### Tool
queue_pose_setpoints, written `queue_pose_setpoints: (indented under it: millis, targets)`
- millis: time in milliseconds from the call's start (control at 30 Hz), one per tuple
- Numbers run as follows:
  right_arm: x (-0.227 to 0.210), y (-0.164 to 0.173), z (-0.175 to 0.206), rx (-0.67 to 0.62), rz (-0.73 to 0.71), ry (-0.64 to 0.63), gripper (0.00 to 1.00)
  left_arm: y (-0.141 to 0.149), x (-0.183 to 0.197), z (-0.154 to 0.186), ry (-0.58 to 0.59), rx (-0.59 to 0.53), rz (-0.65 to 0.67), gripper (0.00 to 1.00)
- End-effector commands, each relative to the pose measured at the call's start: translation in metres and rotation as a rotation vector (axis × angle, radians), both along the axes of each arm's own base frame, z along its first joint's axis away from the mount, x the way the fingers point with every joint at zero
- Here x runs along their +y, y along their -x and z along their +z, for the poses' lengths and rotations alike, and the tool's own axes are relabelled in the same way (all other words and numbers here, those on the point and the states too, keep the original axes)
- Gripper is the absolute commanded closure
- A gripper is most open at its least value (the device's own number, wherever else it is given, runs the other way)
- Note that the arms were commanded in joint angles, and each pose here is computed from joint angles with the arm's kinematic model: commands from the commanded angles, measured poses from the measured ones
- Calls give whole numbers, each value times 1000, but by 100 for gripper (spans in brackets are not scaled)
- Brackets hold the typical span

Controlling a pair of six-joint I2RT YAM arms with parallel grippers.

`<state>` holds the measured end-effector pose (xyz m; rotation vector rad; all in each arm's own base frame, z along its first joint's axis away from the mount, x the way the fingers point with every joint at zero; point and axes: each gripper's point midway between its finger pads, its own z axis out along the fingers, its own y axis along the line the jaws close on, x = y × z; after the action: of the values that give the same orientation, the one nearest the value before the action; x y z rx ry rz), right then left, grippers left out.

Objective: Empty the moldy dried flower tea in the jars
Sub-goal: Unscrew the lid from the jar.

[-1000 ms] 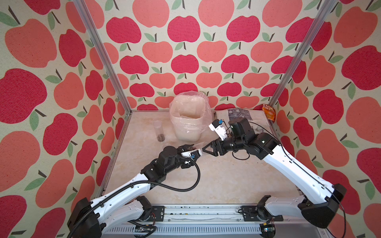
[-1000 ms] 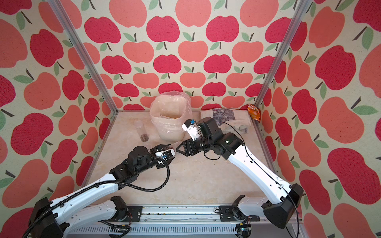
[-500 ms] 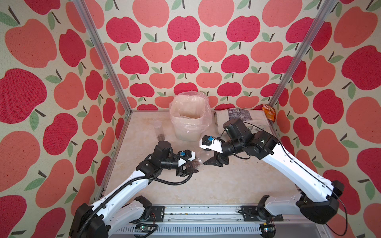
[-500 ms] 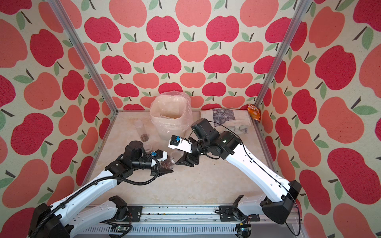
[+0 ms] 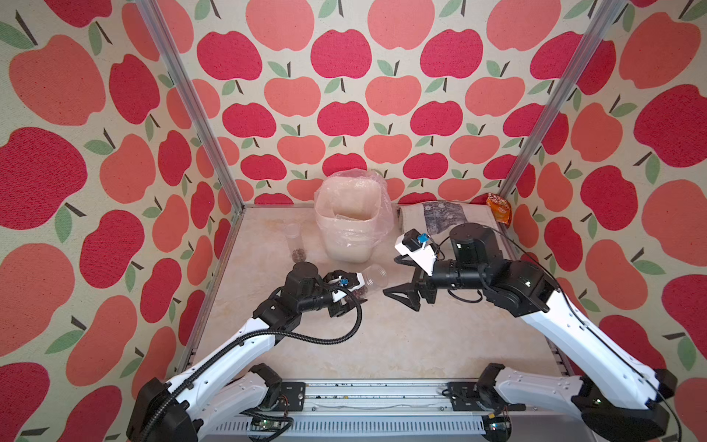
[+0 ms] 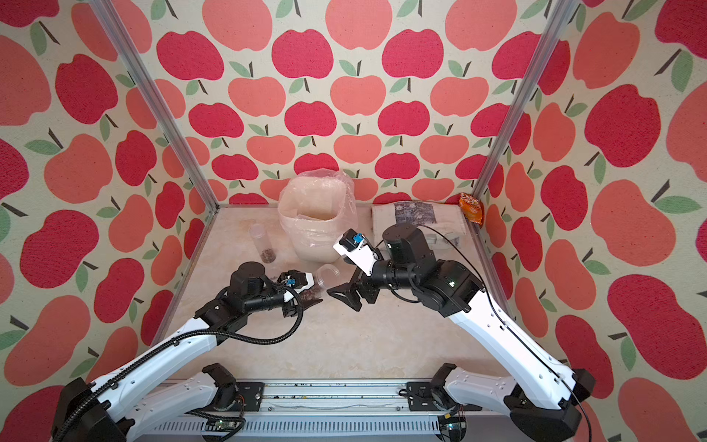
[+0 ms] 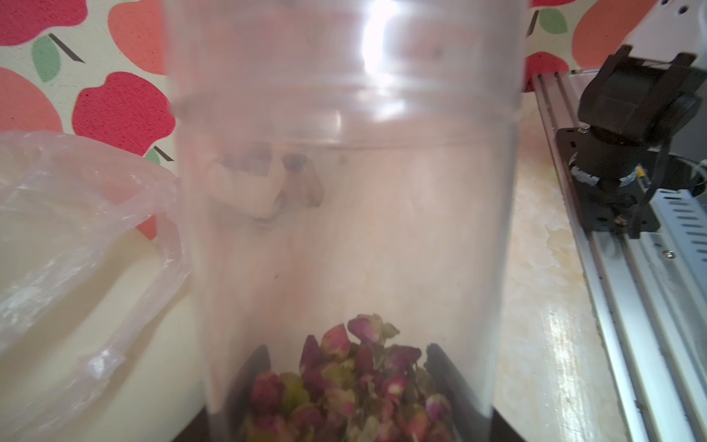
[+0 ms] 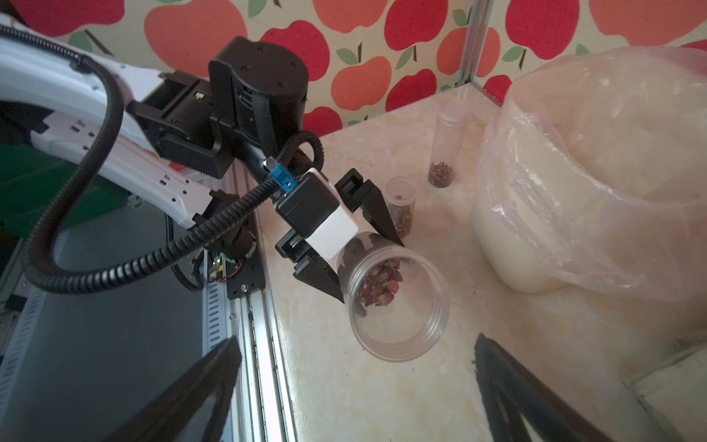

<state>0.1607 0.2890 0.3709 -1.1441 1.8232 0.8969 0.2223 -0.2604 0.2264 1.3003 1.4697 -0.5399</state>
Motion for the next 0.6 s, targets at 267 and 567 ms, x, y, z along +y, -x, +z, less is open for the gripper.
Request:
queue_pose_setpoints:
  millis: [267,567]
  targets:
    - [-3,-25,-45,358,-244,41,1,-20,0,11,-81,-184,114,78]
    - [9,-25,-55,405,-208,61,1,-18,0,13,-91,-196,125,78]
